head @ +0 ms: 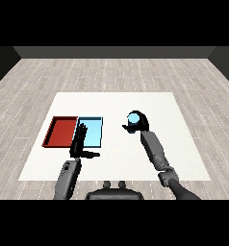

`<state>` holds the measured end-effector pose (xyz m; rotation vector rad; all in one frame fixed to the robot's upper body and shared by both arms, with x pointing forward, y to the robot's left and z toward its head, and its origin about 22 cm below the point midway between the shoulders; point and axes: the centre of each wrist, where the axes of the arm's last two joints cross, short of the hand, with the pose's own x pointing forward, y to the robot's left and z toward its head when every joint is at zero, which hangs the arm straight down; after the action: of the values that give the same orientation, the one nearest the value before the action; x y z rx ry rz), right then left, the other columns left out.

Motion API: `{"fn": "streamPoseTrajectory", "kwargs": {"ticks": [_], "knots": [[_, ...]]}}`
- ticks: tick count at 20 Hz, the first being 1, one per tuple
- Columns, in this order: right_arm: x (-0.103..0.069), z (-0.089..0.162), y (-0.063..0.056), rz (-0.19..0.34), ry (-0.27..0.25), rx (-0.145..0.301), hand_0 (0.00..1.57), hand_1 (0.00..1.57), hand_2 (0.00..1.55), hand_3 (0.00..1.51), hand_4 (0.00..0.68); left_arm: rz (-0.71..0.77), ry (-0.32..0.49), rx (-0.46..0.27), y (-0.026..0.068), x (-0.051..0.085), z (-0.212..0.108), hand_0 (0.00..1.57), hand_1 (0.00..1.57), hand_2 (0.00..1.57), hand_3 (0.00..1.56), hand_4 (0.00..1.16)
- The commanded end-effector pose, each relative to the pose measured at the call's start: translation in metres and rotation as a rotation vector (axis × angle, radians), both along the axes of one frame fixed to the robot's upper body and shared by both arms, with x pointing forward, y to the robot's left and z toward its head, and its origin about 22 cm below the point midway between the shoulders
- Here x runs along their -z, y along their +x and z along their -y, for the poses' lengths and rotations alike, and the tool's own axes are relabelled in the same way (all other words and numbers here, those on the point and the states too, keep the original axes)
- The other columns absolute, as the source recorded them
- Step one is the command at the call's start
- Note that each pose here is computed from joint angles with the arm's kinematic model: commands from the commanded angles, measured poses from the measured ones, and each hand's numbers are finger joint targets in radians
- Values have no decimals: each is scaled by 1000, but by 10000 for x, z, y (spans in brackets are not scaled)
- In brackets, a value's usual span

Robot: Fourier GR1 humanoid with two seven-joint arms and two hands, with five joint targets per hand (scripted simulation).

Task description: Pick the blue can and put it in the blue box

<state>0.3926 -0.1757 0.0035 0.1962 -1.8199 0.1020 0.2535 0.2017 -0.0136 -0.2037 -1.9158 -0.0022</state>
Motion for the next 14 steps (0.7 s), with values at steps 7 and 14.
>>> {"fn": "streamPoseTrajectory", "kwargs": {"ticks": [7, 14], "knots": [[-182, -374, -491, 48, 11, -36, 1440, 1440, 1444, 1421, 665, -35, 14, 56, 45, -37, 59, 0, 0, 0, 0, 0], [-348, -451, -611, 69, 19, -49, 1435, 1435, 1433, 1406, 661, -44, 57, 84, 406, -199, 647, 0, 0, 0, 0, 0]]}}
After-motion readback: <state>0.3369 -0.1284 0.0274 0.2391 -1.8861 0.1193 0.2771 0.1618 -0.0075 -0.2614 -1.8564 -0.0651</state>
